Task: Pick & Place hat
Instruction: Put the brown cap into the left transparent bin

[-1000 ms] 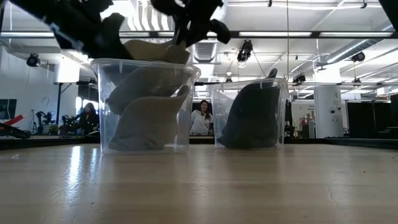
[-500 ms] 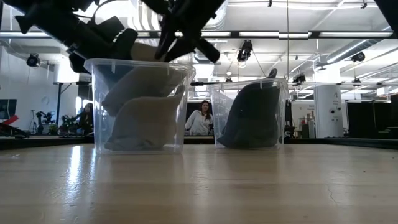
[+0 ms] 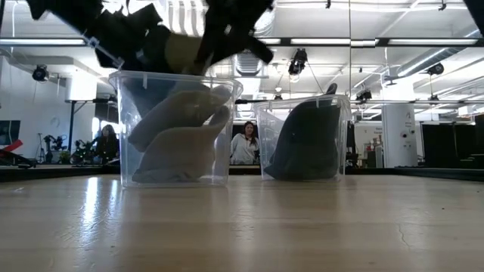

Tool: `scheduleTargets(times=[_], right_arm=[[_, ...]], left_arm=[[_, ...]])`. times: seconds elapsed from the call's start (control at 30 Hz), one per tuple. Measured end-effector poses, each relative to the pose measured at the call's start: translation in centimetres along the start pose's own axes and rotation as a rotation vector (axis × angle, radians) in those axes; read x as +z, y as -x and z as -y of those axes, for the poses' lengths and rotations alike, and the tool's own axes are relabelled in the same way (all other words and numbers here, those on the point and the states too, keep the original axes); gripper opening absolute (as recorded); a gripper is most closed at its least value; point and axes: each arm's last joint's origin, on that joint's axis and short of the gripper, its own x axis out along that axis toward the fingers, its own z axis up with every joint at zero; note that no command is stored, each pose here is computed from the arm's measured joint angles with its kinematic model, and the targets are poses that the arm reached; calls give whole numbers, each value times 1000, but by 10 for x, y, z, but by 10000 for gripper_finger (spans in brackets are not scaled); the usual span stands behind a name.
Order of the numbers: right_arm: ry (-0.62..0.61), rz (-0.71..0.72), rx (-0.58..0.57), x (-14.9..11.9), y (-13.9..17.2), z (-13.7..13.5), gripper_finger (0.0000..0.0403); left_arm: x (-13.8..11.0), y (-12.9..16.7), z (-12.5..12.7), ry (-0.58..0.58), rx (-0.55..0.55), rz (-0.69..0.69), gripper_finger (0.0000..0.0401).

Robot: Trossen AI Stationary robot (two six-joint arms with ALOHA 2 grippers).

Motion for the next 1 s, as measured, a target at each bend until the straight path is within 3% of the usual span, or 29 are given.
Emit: scheduleTargets(times=[0.17, 0.4, 0.67, 0.83, 1.0], right_arm=[[76, 11, 18, 10, 36, 5, 62], [96, -97, 156, 5, 26, 5, 90], [164, -109, 149, 1, 20, 5, 113], [170, -93, 154, 4, 25, 5, 119], [166, -74, 169, 7, 33, 4, 116]], left_arm=[[16, 11, -2, -143, 1, -29, 131], [40, 29, -11, -140, -21, -27, 131], [62, 53, -25, -51, -45, 47, 131], [56, 49, -32, -53, 36, 60, 131], [33, 23, -30, -27, 37, 28, 131]])
